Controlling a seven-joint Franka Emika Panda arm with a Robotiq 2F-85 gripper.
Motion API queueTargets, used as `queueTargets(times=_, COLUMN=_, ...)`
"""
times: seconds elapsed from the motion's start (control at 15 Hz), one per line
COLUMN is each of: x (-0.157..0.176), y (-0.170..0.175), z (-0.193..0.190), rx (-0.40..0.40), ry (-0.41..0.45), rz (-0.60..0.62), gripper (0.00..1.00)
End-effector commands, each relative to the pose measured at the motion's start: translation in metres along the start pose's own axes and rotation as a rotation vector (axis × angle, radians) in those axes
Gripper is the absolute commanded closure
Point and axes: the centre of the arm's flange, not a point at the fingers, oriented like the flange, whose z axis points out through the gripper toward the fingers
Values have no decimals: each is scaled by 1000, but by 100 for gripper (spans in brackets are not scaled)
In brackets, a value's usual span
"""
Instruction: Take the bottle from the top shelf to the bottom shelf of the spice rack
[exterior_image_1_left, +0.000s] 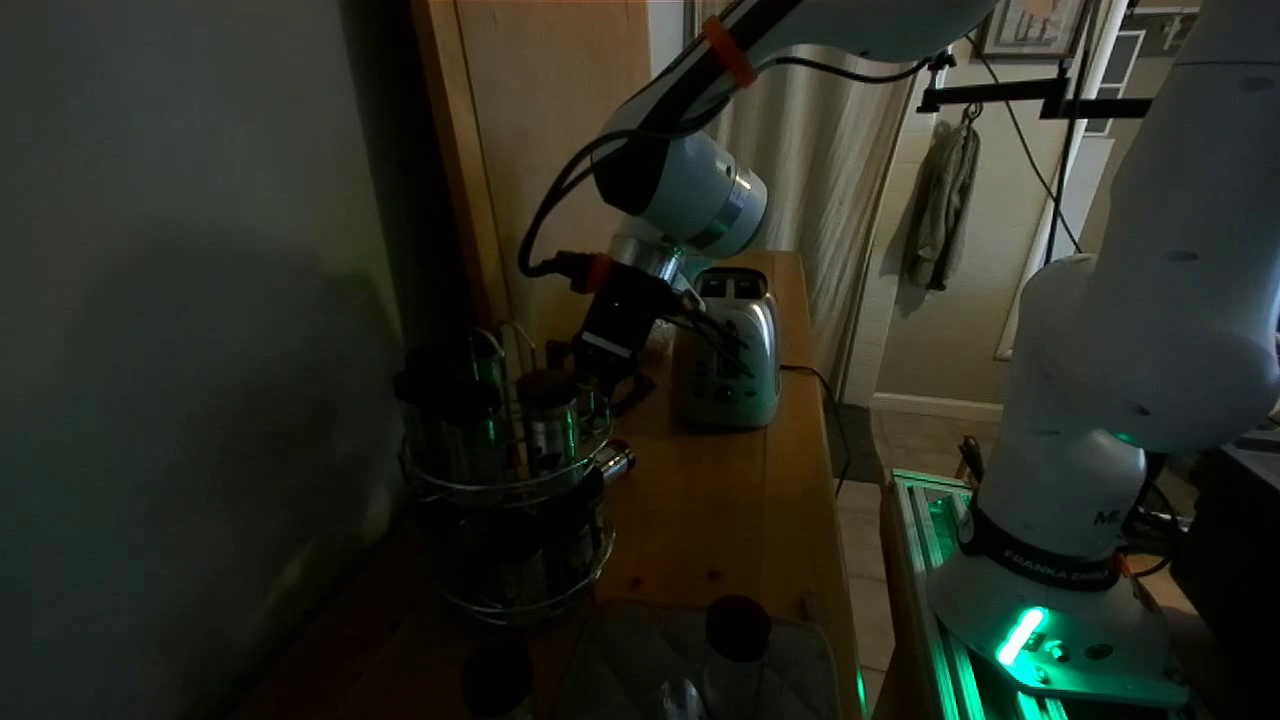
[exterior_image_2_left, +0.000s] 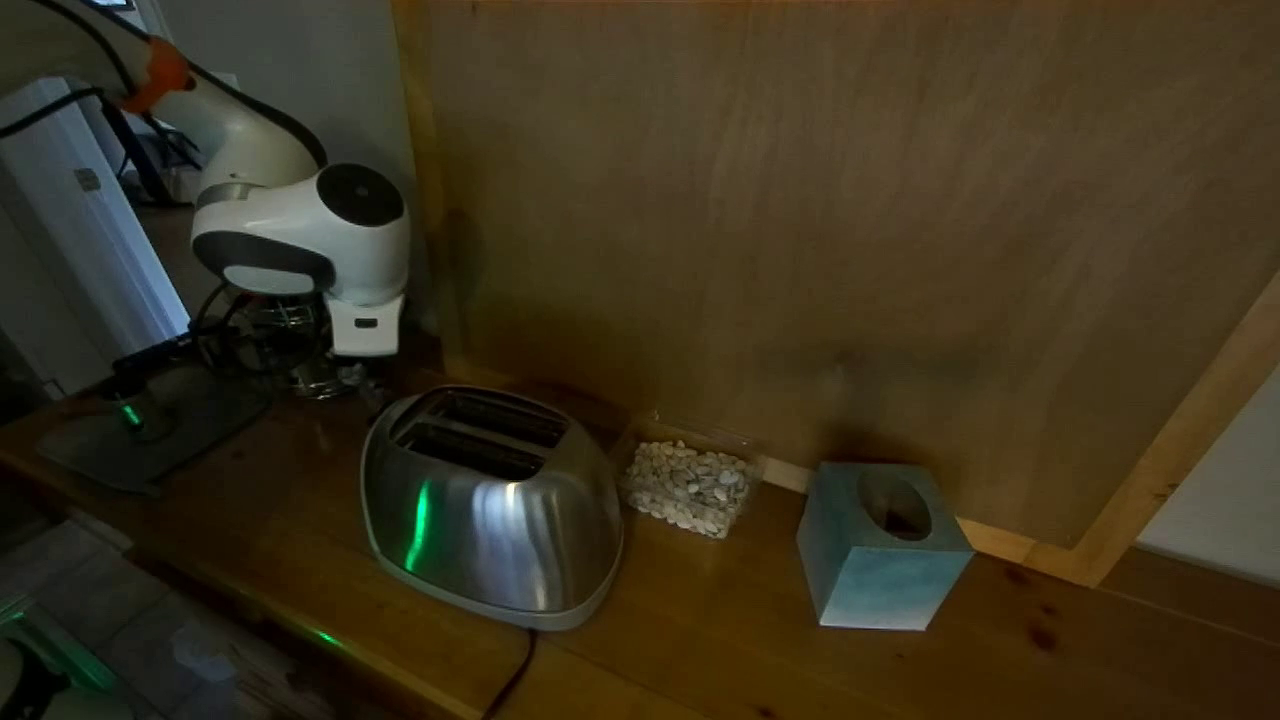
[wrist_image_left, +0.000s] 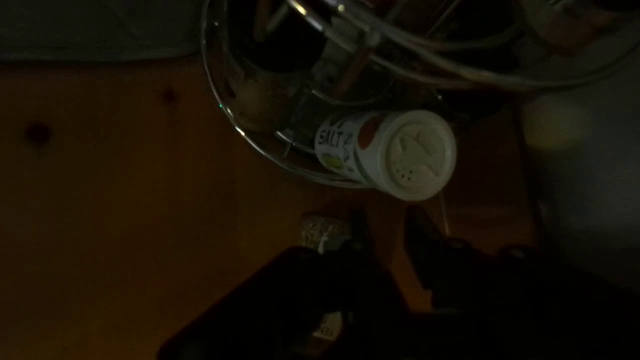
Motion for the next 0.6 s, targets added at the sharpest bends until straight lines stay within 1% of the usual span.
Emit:
queueTargets(times=0.0, x=-8, y=4, z=2, rx=-21, ry=-11, rz=-3, gripper=100)
queueTargets(times=0.2, x=-11, y=4, z=4, rx=-26, ry=-25, rz=-11, gripper=100)
queueTargets(times=0.53, x=-18, y=4, z=2, rx=-7, ry=-47, rz=-61, gripper=100)
